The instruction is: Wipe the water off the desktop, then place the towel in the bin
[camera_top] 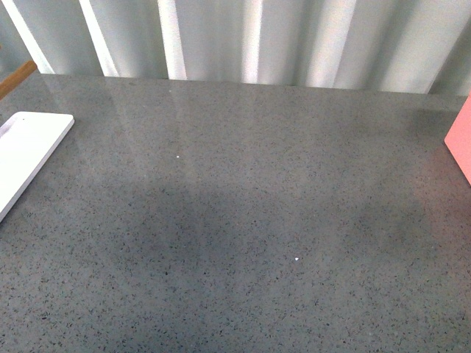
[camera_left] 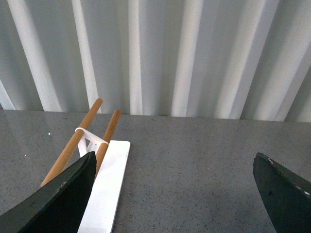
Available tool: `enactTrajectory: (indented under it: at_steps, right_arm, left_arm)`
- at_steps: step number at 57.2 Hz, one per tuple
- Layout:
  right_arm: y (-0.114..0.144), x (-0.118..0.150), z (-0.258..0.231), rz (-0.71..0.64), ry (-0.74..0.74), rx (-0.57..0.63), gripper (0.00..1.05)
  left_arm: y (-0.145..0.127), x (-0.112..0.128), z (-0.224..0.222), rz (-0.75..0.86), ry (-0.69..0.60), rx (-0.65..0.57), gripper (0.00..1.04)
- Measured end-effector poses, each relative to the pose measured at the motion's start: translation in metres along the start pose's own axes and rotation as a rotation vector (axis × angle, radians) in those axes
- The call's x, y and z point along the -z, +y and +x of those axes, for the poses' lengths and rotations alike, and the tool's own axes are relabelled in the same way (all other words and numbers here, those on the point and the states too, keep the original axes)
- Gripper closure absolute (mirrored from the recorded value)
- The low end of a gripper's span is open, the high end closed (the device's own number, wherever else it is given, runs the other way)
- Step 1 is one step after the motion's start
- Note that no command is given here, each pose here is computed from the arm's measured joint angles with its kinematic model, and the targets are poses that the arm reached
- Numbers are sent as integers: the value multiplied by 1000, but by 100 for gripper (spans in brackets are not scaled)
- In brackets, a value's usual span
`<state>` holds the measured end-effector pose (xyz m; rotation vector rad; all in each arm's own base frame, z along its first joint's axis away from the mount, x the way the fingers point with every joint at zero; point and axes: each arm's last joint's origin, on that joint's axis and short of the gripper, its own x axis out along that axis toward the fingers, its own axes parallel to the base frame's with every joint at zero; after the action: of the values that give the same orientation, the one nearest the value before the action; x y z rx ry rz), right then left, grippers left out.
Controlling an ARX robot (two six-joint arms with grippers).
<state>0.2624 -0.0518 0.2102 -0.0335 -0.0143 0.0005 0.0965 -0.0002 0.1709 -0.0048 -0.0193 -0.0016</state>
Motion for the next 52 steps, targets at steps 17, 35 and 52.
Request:
enactTrajectory:
  at_steps: [17, 35, 52]
  right_arm:
    - [26, 23, -51, 18, 29, 5, 102]
    - [40, 32, -85, 18, 28, 2, 102]
    - [53, 45, -110, 16, 34, -3, 102]
  left_arm:
    - [0, 0, 0, 0, 0, 1, 7]
    - [0, 0, 0, 0, 0, 1, 7]
    - [0, 0, 0, 0, 0, 0, 7]
